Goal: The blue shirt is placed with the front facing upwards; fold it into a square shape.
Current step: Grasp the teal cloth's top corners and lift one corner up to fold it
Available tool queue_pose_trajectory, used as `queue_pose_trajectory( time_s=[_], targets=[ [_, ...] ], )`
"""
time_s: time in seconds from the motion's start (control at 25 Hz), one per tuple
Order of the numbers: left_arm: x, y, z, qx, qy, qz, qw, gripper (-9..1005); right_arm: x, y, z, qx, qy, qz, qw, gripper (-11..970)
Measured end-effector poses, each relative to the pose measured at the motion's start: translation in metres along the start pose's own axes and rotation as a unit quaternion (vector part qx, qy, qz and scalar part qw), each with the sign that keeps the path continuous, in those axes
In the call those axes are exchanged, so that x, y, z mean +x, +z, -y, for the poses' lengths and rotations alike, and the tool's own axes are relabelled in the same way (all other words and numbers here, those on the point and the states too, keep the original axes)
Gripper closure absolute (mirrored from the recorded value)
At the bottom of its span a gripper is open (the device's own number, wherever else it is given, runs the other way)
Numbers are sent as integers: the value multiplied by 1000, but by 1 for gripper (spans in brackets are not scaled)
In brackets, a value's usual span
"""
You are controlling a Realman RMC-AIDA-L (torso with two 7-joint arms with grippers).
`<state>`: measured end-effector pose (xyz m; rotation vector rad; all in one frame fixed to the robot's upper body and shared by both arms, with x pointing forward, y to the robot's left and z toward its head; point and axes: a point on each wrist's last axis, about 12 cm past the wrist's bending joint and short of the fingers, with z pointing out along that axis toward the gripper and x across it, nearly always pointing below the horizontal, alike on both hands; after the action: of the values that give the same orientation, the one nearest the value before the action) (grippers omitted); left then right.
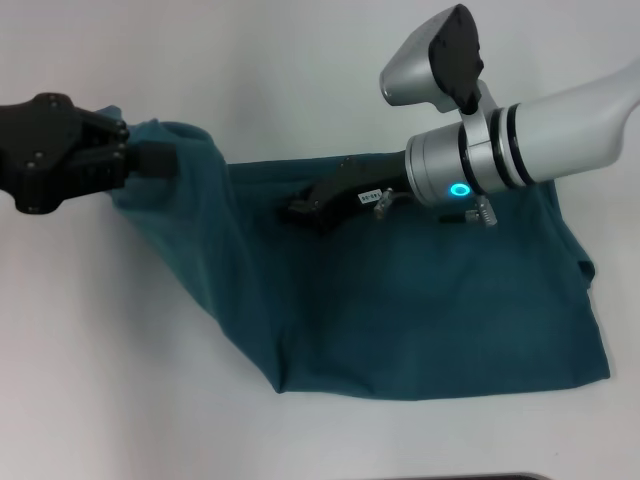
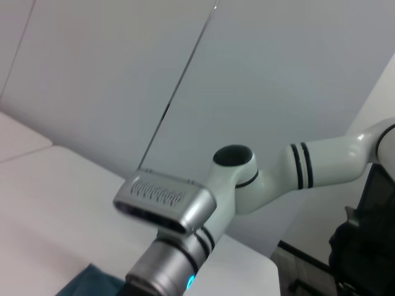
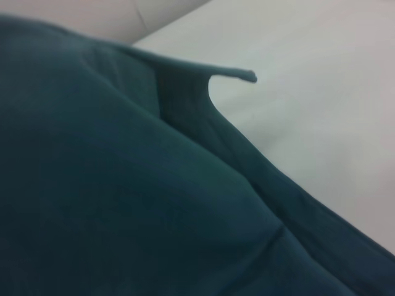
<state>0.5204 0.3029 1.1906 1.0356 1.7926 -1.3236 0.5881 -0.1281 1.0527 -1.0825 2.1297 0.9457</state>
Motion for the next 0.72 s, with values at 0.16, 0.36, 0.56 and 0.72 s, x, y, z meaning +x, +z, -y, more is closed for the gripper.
queue_pose_trajectory(
  time_s=[0.16,0.36,0.56,0.72],
  targets=[
    [-5,2,1,9,11,10,1000,971,-5,4,-3,-4,-8,-4,1000,923],
    [-9,4,2,16,21,17,1000,971,-11,8,-7,-11,-19,-5,1000,925],
    [-12,7,3,24,28,20,999,970,-17,14,-13,-24,-29,-8,999,927],
    [-13,7,3,25,30,19,999,970,-22,20,-20,-35,-40,-17,998,928]
  ],
)
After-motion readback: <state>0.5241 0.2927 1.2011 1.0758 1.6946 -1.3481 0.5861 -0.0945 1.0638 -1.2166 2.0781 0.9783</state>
